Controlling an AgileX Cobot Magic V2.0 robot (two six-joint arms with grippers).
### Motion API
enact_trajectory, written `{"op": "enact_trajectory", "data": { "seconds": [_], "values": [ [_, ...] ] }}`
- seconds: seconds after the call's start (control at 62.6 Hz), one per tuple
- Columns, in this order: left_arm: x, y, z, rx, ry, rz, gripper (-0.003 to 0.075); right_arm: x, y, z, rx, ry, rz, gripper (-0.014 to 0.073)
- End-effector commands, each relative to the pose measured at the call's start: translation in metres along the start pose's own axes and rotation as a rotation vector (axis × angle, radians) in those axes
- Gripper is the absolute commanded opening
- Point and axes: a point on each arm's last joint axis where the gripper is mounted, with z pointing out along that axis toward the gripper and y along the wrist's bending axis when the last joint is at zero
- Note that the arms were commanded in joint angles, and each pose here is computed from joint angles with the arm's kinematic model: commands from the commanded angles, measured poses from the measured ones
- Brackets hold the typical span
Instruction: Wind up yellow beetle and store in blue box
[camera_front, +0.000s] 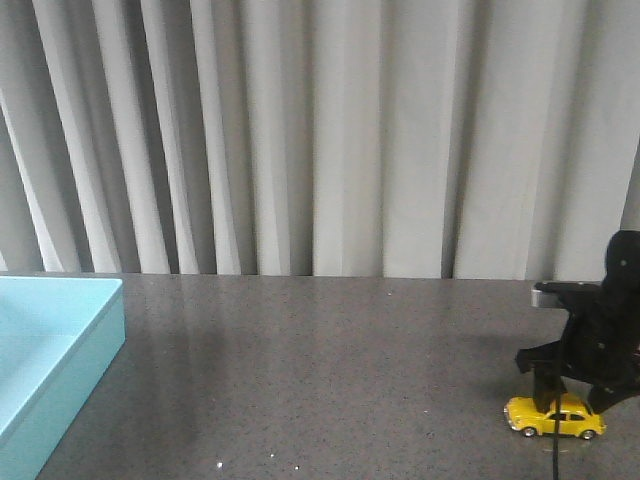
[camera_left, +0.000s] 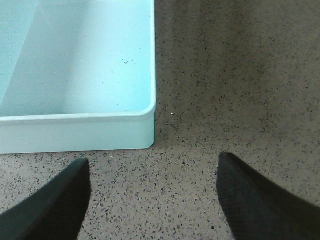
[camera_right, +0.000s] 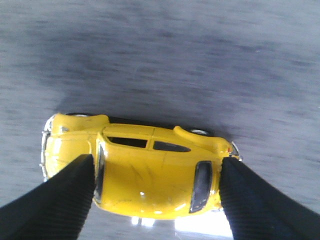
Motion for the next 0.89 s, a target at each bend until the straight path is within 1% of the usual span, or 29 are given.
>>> {"op": "enact_trajectory", "data": {
  "seconds": [0.0, 0.16, 0.24, 0.335, 0.495, 0.607, 0.799, 0.879],
  "values": [
    [-0.014, 0.000, -0.007, 0.006, -0.091, -0.007, 0.0505, 0.004, -0.035, -0.024, 0.051, -0.037, -0.001, 0.0505],
    [-0.014, 0.000, -0.007, 0.006, -0.091, -0.007, 0.0505, 0.007, -0.067, -0.027, 0.068, -0.076, 0.029, 0.0505],
    [-0.014, 0.000, -0.007, 0.006, -0.091, -0.007, 0.0505, 0.009, -0.077, -0.028, 0.075, -0.085, 0.027, 0.0505],
    [-0.014, 0.000, -0.007, 0.006, -0.091, -0.007, 0.0505, 0.010, -0.082, -0.028, 0.079, -0.085, 0.017, 0.0505],
    [-0.014, 0.000, -0.007, 0.006, -0.091, -0.007, 0.0505, 0.008, -0.082, -0.029, 0.081, -0.101, -0.007, 0.0505],
    [-0.014, 0.000, -0.007, 0.006, -0.090, -0.007, 0.0505, 0.003, -0.077, -0.041, 0.041, -0.157, 0.003, 0.0505],
    [-0.014, 0.000, -0.007, 0.006, -0.090, -0.007, 0.0505, 0.005, -0.063, -0.089, -0.020, -0.296, -0.012, 0.0505],
    [-0.014, 0.000, -0.007, 0.006, -0.091, -0.007, 0.0505, 0.011, -0.057, -0.117, -0.017, -0.349, -0.012, 0.0505]
  ]
}}
